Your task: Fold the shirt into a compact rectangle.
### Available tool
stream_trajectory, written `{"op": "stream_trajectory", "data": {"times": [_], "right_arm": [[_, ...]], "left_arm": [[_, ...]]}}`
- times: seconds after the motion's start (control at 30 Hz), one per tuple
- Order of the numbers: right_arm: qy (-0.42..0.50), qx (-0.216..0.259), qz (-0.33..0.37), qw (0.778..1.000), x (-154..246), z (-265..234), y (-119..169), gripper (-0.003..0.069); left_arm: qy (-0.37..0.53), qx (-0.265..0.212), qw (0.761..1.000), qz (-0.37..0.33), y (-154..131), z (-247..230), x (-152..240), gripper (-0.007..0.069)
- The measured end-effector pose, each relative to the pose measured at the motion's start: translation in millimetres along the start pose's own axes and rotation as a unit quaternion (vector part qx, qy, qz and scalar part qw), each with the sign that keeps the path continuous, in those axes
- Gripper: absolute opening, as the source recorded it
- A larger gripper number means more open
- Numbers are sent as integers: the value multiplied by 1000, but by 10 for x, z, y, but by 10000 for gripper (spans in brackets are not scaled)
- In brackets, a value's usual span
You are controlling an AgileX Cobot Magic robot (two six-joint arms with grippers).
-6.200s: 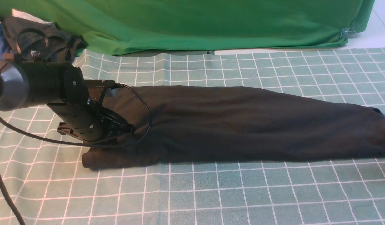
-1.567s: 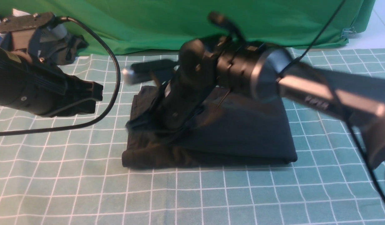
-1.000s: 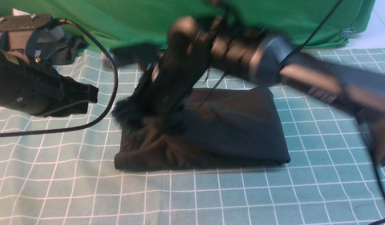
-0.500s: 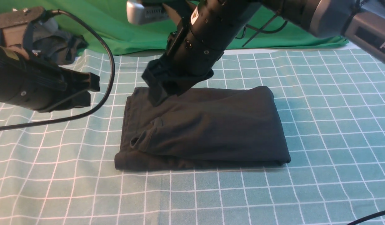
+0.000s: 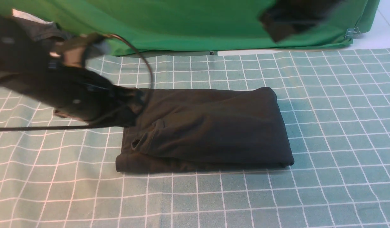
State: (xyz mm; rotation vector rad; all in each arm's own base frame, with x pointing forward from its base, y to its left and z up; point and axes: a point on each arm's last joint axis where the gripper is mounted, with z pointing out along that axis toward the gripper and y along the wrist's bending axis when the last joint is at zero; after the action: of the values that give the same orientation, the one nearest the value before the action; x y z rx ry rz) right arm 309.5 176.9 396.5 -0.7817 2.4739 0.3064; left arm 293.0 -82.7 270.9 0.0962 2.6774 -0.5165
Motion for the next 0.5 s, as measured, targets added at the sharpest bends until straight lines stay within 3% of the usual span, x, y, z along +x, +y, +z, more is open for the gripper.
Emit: {"op": "stream_trajectory", "data": {"times": [0.13,0.2,0.27,0.37,0.5], "right_arm": [[56,4,8,998,452,22,-92,15],[71,6,15,997,623,28,-118,15],[73,7,18,997,679,23,-126,15],[60,12,23,998,788,-23,-132,15],[39,14,23,999,789,-55,-125,15]], "left_arm": [[20,-23,1000,4,-15,320,-189,72],[31,-30,999,-1,9,460,-254,137],[38,-34,999,-2,30,536,-277,182],[70,-41,997,-12,103,800,-265,342],[107,-33,993,-34,148,1014,-201,433]]}}
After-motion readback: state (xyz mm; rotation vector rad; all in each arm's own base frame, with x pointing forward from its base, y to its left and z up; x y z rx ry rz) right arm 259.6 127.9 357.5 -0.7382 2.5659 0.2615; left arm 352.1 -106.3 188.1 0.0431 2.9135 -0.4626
